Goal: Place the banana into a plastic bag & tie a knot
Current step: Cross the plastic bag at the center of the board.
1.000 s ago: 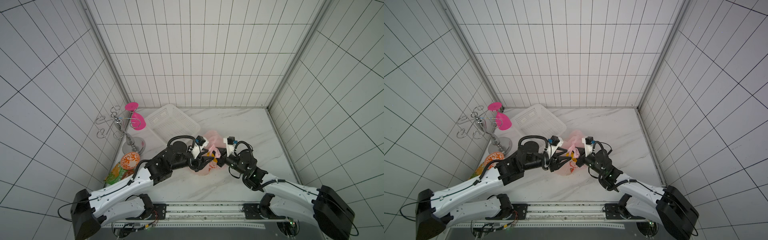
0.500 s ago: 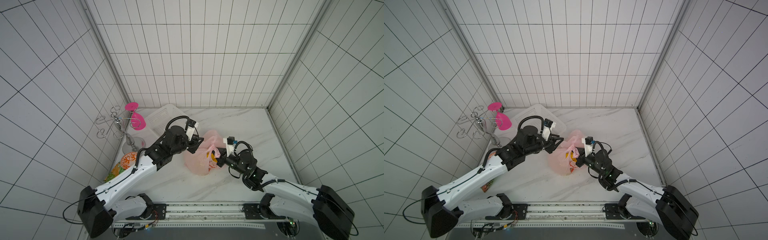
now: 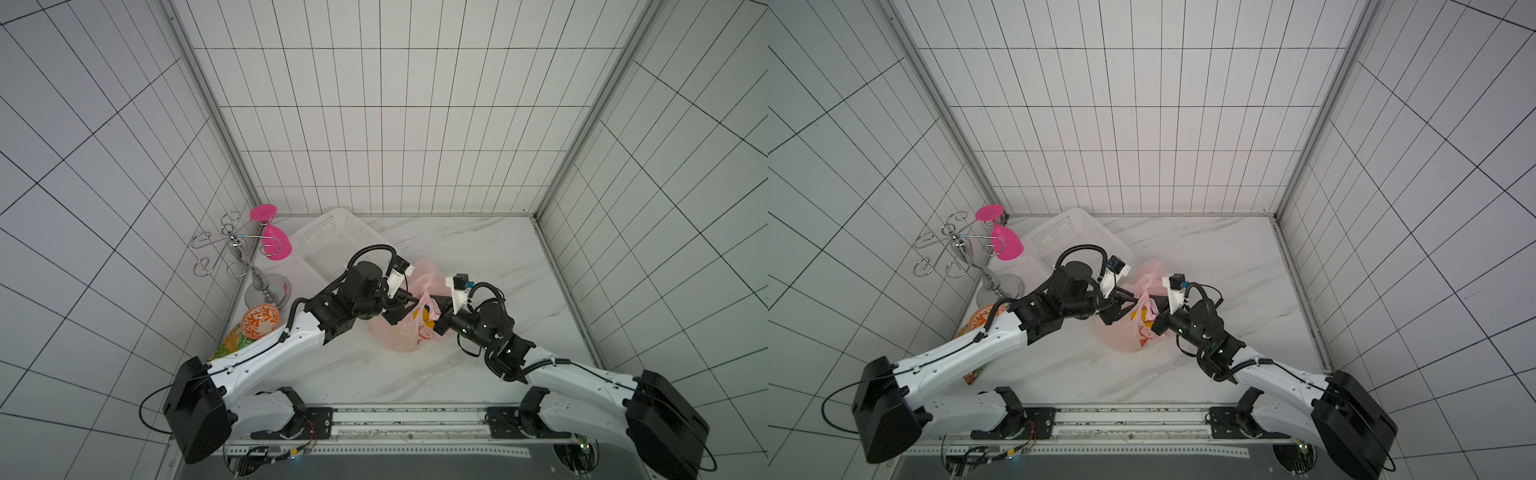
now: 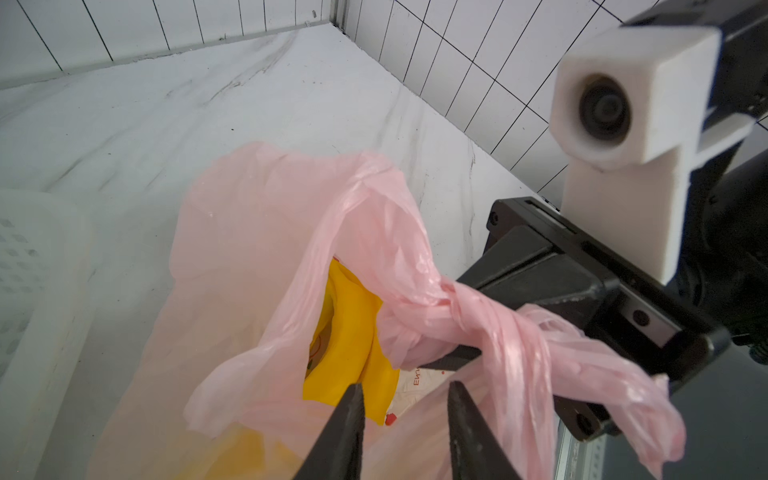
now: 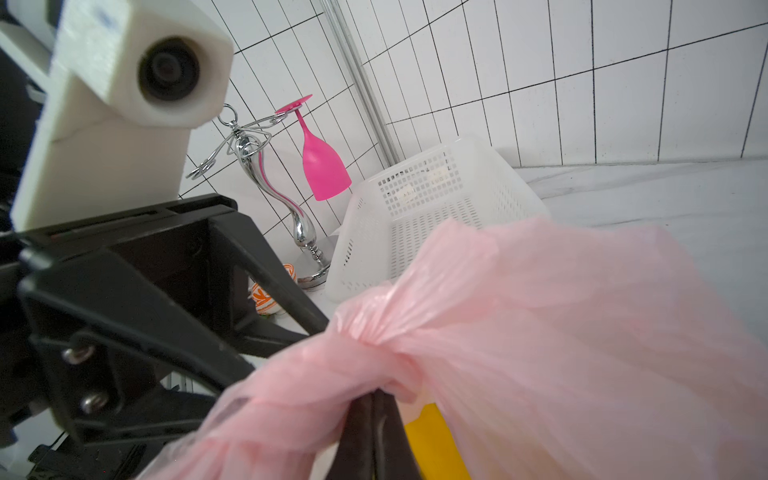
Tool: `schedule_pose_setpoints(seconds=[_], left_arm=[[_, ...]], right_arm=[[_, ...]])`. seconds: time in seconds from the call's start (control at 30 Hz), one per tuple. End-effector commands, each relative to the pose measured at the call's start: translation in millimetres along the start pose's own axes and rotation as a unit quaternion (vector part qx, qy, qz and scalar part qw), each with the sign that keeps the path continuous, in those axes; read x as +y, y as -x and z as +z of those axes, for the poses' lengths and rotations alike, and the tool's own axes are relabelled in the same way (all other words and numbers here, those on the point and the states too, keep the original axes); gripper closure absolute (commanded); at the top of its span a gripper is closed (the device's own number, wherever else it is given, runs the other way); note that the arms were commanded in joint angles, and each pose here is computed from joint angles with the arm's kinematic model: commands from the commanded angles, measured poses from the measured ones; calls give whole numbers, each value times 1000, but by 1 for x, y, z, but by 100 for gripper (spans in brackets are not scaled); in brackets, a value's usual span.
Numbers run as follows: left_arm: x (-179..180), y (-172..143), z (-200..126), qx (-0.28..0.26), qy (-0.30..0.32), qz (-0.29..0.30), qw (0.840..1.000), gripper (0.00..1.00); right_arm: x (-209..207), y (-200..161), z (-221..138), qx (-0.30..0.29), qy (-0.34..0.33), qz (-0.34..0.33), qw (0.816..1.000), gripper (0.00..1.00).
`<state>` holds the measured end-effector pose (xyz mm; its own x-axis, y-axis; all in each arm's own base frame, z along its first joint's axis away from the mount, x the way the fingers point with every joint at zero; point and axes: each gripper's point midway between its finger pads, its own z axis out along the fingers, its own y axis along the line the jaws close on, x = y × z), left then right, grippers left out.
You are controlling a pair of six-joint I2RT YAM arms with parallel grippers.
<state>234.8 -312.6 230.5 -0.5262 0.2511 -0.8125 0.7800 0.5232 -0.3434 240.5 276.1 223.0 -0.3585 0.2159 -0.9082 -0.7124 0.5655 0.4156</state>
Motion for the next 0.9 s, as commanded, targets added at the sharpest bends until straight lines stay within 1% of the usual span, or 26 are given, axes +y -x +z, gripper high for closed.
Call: schedule_pose_setpoints(seconds=[0.0,0.17,0.4,0.5,0.6,0.67,0.77,0.87], left_arm=[[-14,5,3,-14,-27,14,999,64],[-15,9,6,-28,-31,6,999,61],[-9,10,11,-28,-17,5,999,61],[-9,11,10,-32,-18,7,999,68],[-10,11,10,-32,-19,7,999,80],[-9,10,9,-31,-17,10,999,86],[-8,8,8,-27,-10,11,1000,91],[-9,7,8,-25,-12,13,1000,94]], right_arm=[[12,3,-3,-11,31,-13,999,100],[23,-1,-3,-3,64,-17,998,100],[40,0,-7,-8,116,-21,993,100],[42,-2,-7,-6,122,-20,992,100],[39,-1,-6,-10,114,-16,993,100],[33,-1,-5,-12,98,-14,995,100],[28,1,-6,-15,87,-12,996,100],[30,3,-5,-16,90,-14,996,100]])
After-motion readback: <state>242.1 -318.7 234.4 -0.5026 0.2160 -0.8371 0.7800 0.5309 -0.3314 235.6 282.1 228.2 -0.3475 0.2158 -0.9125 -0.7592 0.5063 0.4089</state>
